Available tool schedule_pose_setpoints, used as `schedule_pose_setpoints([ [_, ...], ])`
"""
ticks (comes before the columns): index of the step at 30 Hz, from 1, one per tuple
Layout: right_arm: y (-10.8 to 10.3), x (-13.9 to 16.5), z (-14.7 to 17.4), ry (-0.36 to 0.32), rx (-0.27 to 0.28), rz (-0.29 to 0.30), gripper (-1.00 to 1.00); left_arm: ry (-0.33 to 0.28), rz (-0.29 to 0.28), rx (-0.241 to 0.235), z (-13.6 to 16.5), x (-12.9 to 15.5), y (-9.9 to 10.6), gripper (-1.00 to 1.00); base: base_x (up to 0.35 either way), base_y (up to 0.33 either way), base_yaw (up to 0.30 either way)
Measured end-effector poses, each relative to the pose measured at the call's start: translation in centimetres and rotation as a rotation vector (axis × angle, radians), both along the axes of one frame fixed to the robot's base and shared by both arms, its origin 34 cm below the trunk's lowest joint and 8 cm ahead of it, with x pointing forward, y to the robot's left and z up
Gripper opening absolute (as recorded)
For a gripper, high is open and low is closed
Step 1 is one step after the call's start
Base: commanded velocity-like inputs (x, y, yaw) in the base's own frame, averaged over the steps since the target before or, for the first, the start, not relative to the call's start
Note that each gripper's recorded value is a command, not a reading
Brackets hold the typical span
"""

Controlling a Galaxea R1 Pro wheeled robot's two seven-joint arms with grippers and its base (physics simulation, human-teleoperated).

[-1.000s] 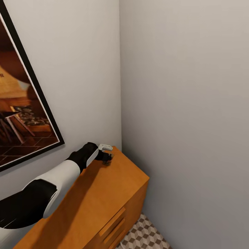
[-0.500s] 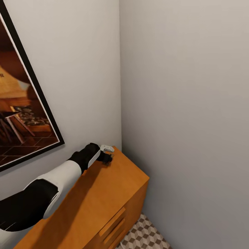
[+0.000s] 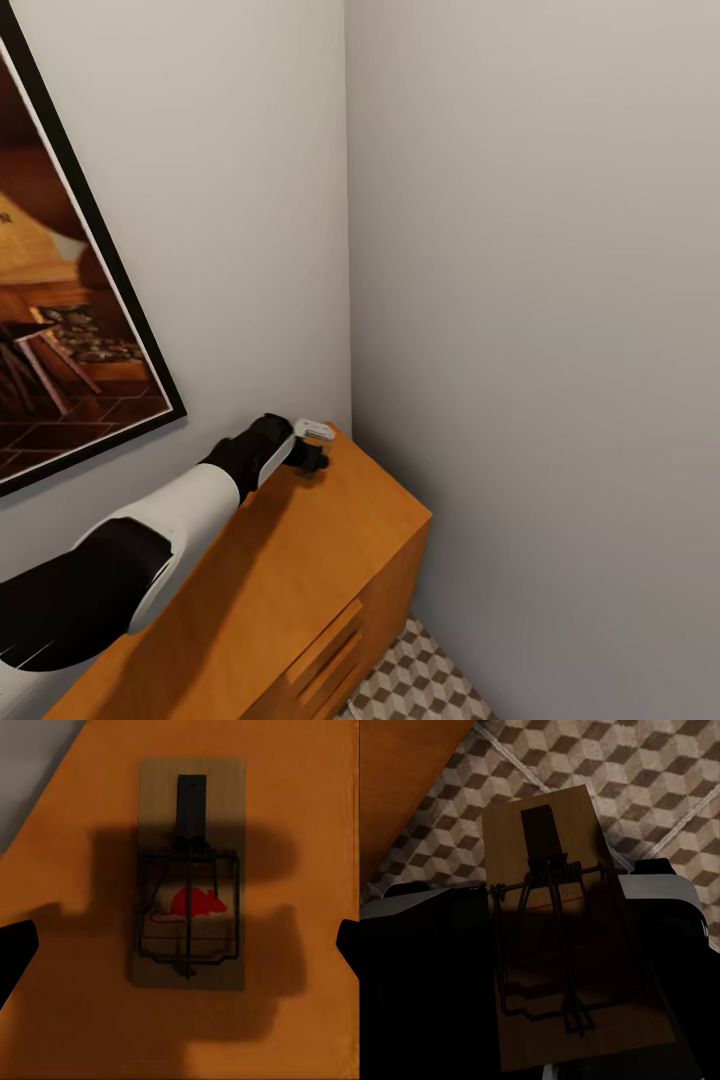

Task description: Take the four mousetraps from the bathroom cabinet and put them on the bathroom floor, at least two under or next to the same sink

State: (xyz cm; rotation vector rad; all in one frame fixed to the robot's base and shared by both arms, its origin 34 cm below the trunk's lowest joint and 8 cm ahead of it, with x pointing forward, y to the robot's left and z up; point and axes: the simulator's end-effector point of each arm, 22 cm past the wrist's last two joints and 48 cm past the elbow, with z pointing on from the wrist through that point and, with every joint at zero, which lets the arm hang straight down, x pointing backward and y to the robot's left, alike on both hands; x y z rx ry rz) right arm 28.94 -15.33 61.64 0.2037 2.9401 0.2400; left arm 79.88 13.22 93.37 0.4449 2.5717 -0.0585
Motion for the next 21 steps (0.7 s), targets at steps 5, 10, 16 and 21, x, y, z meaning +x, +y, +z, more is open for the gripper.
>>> schedule_pose_setpoints([
  [5, -0.03, 0.0, 0.0, 0.0, 0.0, 0.0, -1.0, -0.001, -0.004, -0.003, 0.06, -0.03, -0.39, 1.0, 0.0, 0.0, 0.0],
  [10, -0.1, -0.05, -0.02, 0.001, -0.001, 0.0, -1.0, -0.001, -0.005, -0.003, 0.05, -0.04, -0.45, 1.0, 0.0, 0.0, 0.0],
  [16, -0.12, -0.04, -0.02, 0.001, -0.002, 0.0, -1.0, 0.0, -0.004, -0.003, -0.01, -0.07, -0.37, 1.0, 0.0, 0.0, 0.0],
  [21, -0.13, -0.05, -0.02, 0.001, -0.002, 0.0, -1.0, 0.001, -0.004, -0.003, -0.04, -0.08, -0.34, 1.0, 0.0, 0.0, 0.0],
])
